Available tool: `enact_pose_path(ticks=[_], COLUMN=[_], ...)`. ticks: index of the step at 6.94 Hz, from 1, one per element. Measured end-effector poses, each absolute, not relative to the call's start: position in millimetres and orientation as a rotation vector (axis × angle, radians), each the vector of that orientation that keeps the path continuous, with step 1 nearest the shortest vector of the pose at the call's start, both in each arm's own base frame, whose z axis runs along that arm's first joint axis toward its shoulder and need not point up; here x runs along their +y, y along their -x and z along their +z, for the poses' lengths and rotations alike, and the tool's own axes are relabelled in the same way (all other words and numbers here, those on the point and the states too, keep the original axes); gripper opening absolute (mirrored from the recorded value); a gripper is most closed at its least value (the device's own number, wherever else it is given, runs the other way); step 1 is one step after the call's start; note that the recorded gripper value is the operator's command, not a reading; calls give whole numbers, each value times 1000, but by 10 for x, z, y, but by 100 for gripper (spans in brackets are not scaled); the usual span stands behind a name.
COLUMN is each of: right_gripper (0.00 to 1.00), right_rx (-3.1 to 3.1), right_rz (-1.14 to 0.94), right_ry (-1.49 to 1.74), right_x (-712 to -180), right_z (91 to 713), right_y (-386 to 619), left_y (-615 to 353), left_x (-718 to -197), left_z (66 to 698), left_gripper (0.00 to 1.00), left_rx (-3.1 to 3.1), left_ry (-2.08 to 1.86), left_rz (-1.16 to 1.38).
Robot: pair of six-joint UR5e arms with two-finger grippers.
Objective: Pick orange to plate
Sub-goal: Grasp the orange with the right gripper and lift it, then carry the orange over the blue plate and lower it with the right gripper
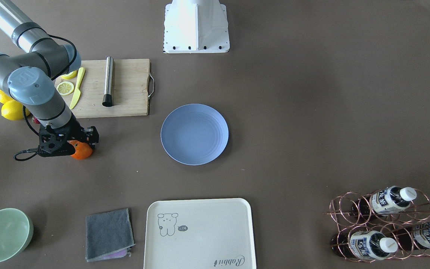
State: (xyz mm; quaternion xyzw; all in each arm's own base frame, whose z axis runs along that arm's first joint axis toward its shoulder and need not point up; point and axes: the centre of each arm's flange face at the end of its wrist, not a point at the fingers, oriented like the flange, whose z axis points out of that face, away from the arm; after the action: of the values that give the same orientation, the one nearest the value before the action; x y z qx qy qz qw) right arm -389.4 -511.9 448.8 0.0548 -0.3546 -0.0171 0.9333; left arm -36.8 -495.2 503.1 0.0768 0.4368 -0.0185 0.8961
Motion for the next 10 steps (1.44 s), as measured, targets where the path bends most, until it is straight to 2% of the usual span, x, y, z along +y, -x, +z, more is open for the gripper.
enact_pose_path(ticks=[2,6,8,10], right_gripper=[0,0,0,0], right_rx=[-783,-797,-770,-752], right_rz=[4,163,207,205], right_ry=[-113,-56,-46,-50], right_x=[-5055,-4723,-4692,-4626], right_z=[3883,2110,1739,1716], right_y=[4330,5709,6268,6458], left_y=[370,372,375,377], left_x=[-4876,-4840,-4757,-4715], left_z=[5137,5287,5389,5432], left_gripper=[98,98,98,98], left_rx=[906,896,894,894], left_ry=[-168,-146,-127,-119], left_rz=[-34,-45,-55,-59])
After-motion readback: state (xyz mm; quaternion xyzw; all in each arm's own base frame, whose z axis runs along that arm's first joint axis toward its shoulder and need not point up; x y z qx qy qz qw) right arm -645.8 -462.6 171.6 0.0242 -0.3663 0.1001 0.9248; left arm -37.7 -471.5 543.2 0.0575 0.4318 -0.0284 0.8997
